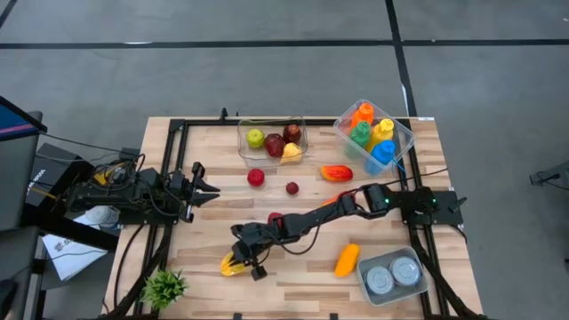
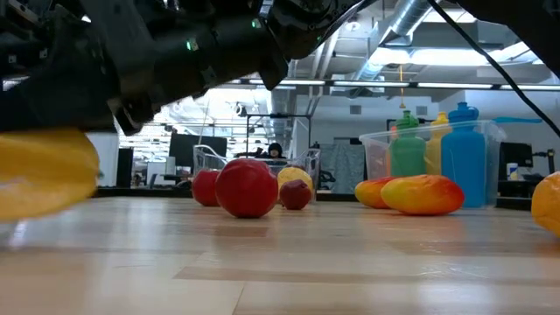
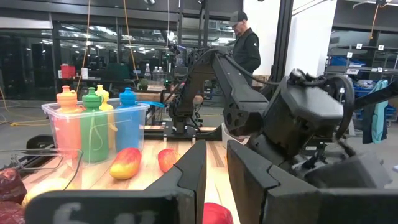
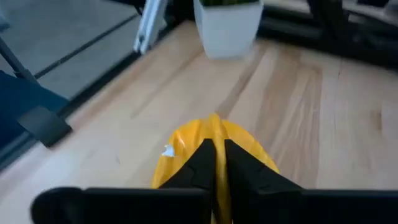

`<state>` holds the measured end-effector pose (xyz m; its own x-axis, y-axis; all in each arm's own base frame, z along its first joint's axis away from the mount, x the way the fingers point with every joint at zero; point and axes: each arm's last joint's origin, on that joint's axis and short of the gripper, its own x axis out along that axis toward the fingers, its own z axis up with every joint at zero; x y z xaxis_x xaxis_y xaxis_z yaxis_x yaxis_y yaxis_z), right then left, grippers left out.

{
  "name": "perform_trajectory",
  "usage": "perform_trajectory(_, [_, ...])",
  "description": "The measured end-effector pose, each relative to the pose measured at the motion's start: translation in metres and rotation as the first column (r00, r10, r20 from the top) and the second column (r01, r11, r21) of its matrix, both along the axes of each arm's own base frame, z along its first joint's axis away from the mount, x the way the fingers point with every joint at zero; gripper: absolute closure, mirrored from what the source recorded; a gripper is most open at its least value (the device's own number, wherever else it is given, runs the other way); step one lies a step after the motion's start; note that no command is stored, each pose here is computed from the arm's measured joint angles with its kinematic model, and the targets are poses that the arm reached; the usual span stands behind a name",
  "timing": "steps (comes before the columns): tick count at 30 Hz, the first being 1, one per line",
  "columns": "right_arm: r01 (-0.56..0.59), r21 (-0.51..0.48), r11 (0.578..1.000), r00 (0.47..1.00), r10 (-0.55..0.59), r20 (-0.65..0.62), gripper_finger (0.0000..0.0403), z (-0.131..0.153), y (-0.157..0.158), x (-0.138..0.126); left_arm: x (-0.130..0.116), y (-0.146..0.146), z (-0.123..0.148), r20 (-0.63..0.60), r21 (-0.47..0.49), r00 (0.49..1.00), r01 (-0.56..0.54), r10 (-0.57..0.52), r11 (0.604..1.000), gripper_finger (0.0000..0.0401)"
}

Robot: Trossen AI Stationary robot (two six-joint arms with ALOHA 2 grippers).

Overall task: Pick & Place Food Item
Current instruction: Put the yellow starfruit into the transparent bin

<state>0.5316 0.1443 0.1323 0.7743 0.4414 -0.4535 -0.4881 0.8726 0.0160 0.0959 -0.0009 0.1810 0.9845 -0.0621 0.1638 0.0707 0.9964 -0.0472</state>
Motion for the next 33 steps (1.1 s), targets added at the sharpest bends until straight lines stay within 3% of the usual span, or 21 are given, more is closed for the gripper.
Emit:
perform_trajectory(4, [-0.001, 0.024, 1.0, 1.0, 0.001, 0.006, 0.0388, 0.017, 0.003, -0.003, 0.0, 0.0, 0.0, 0.0, 0.0, 1.0, 0.0, 0.0, 1.0, 0.0348])
perform_trajectory(7, [-0.056, 0.065, 0.996, 0.998, 0.055, 0.016, 0.0396, 0.049, 0.006, -0.011, 0.0, 0.0, 0.0, 0.001, 0.0, 1.0, 0.0, 0.0, 1.0, 0.0348])
perform_trajectory(12, [-0.131, 0.05, 0.99, 0.99, 0.128, 0.062, 0.039, 0.119, 0.02, -0.039, 0.0, 0.0, 0.001, 0.008, 0.0, 1.0, 0.0, 0.0, 1.0, 0.0348])
perform_trajectory(18, [-0.212, -0.027, 0.977, 0.958, 0.214, 0.191, 0.0392, 0.214, 0.031, -0.096, 0.0, 0.0, 0.002, 0.018, 0.0, 1.0, 0.0, 0.0, 1.0, 0.0348])
perform_trajectory(22, [-0.17, -0.087, 0.982, 0.937, 0.188, 0.295, 0.0392, 0.272, 0.033, -0.142, 0.0, 0.0, 0.002, 0.018, 0.0, 1.0, 0.0, 0.0, 1.0, 0.0348])
perform_trajectory(26, [-0.093, -0.136, 0.986, 0.924, 0.137, 0.357, 0.0392, 0.308, 0.034, -0.182, 0.0, 0.0, 0.002, 0.018, 0.001, 1.0, 0.0, 0.0, 1.0, 0.0348])
perform_trajectory(33, [-0.004, -0.176, 0.984, 0.921, 0.072, 0.382, 0.0392, 0.333, 0.039, -0.224, 0.0, 0.0, 0.002, 0.019, 0.001, 1.0, 0.0, 0.0, 1.0, 0.0348])
